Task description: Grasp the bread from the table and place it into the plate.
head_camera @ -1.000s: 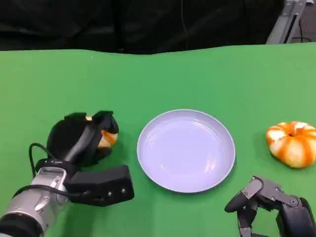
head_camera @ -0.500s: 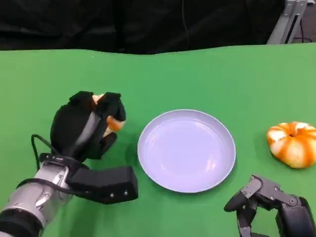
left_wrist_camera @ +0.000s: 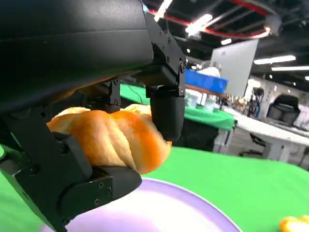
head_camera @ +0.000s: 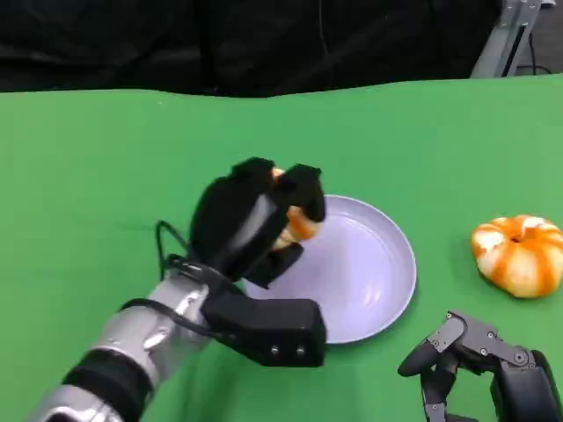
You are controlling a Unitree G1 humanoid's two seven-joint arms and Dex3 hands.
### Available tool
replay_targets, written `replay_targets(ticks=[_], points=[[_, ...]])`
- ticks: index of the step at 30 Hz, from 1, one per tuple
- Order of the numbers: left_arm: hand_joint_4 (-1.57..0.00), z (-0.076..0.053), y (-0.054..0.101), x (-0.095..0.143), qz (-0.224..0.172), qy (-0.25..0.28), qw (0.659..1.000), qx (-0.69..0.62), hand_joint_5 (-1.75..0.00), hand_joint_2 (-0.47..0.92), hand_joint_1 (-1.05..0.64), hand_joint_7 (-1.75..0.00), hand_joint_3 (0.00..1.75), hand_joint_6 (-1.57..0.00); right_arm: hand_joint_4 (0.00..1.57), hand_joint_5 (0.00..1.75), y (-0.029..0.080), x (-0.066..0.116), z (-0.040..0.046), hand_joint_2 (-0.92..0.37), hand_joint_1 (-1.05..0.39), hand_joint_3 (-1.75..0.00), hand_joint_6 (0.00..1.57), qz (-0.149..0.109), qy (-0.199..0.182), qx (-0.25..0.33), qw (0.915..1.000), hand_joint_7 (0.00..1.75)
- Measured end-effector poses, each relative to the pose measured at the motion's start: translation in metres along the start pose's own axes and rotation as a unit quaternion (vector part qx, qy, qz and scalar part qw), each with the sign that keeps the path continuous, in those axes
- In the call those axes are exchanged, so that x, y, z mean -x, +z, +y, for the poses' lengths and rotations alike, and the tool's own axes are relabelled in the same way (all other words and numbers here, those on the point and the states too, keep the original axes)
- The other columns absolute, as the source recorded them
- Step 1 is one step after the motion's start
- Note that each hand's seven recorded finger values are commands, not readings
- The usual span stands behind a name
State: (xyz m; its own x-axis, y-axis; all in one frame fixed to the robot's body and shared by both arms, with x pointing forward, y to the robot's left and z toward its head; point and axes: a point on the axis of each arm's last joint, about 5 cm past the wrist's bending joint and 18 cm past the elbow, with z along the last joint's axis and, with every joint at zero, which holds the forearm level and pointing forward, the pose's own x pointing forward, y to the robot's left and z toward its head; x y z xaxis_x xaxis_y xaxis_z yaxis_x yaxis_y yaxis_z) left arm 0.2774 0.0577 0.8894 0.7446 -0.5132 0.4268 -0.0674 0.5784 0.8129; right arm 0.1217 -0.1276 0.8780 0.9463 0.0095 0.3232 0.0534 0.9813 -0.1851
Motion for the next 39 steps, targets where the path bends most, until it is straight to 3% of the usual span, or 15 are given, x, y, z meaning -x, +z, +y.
replay_targets(ticks=[3,6,7,8,9,10,12,17,20,25,31,33,37,38,39], points=[[-0.89,-0.009,0.007,-0.002,-0.005,-0.018,1.0,0.01,-1.75,0.34,-0.15,-1.72,1.2,-0.73,0.9,1.75,0.0,0.0,0.0003,-0.32,0.09,-1.4,0.81,-0.002,0.001,0.0,1.0,1.35],[-0.81,-0.012,0.01,-0.006,-0.007,-0.046,0.999,0.013,-1.75,0.44,-0.16,-1.4,0.99,-0.79,0.91,1.75,0.001,0.0,0.0008,-0.32,0.09,-1.4,0.81,-0.002,0.002,0.0,1.0,1.35],[-0.68,-0.013,0.012,-0.008,-0.009,-0.055,0.998,0.014,-1.46,0.54,-0.19,-1.03,0.78,-0.65,0.91,1.75,0.001,0.0,0.001,-0.33,0.1,-1.4,0.81,-0.003,0.002,-0.001,1.0,1.35],[-0.64,-0.013,0.013,-0.009,-0.009,-0.067,0.998,0.014,-1.28,0.65,-0.21,-0.73,0.57,-0.65,0.91,1.75,0.001,0.0,0.0012,-0.33,0.1,-1.4,0.81,-0.003,0.002,-0.001,1.0,1.35],[-0.62,-0.013,0.014,-0.011,-0.008,-0.085,0.996,0.012,-1.18,0.74,-0.22,-0.51,0.4,-0.68,0.91,1.75,0.001,0.0,0.0015,-0.33,0.1,-1.4,0.81,-0.003,0.002,-0.002,1.0,1.34],[-0.47,-0.013,0.014,-0.011,-0.006,-0.103,0.995,0.009,-0.9,0.84,-0.32,-0.26,0.23,-0.59,0.9,1.75,0.001,0.0,0.0017,-0.33,0.09,-1.4,0.81,-0.003,0.002,-0.002,1.0,1.34],[-0.34,-0.012,0.016,-0.013,-0.004,-0.137,0.991,-0.004,-0.68,0.9,-0.45,-0.08,0.14,-0.48,0.9,1.75,0.002,0.0,0.0017,-0.33,0.09,-1.4,0.81,-0.002,0.002,-0.002,1.0,1.34],[-0.03,-0.005,0.019,-0.021,0.003,-0.175,0.984,-0.033,-0.38,0.92,-0.75,-0.01,0.29,-0.23,0.9,1.75,0.002,0.0,0.0015,-0.32,0.09,-1.41,0.81,-0.002,0.002,0.001,1.0,1.34],[0.0,-0.001,0.02,-0.023,0.004,-0.206,0.977,-0.045,-0.13,0.92,-0.85,-0.01,0.37,-0.17,0.89,1.74,0.003,0.0,0.0014,-0.32,0.08,-1.41,0.81,0.0,0.003,0.004,1.0,1.34],[0.0,0.005,0.021,-0.023,0.007,-0.248,0.967,-0.054,-0.01,0.92,-0.92,-0.01,0.45,-0.11,0.89,1.74,0.003,0.0,0.0016,-0.32,0.09,-1.42,0.82,0.001,0.003,0.005,1.0,1.34],[-0.03,0.018,0.015,-0.019,0.007,-0.253,0.967,-0.039,-0.02,0.92,-0.9,-0.02,0.43,-0.13,0.9,1.75,0.003,0.0,0.0019,-0.31,0.08,-1.42,0.82,0.002,0.003,0.004,1.0,1.35],[-0.14,0.022,0.013,-0.016,0.01,-0.244,0.969,-0.031,-0.09,0.92,-0.73,-0.05,0.32,-0.21,0.9,1.74,0.003,0.0,0.0024,-0.31,0.09,-1.42,0.82,0.001,0.003,0.003,1.0,1.35],[-0.22,0.034,0.007,-0.001,0.017,-0.191,0.981,0.031,-0.17,0.92,-0.6,-0.07,0.21,-0.29,0.9,1.74,0.003,0.001,0.0031,-0.31,0.09,-1.42,0.82,0.002,0.001,0.003,1.0,1.35],[-0.31,0.036,0.006,0.002,0.019,-0.182,0.982,0.039,-0.31,0.92,-0.54,-0.11,0.22,-0.39,0.9,1.74,0.003,0.001,0.0034,-0.32,0.09,-1.43,0.82,0.002,0.001,0.002,1.0,1.35],[-0.33,0.038,0.004,0.006,0.025,-0.17,0.984,0.055,-0.59,0.92,-0.49,-0.12,0.22,-0.48,0.89,1.74,0.003,0.0,0.0039,-0.32,0.09,-1.42,0.82,0.001,0.002,0.001,1.0,1.35]])
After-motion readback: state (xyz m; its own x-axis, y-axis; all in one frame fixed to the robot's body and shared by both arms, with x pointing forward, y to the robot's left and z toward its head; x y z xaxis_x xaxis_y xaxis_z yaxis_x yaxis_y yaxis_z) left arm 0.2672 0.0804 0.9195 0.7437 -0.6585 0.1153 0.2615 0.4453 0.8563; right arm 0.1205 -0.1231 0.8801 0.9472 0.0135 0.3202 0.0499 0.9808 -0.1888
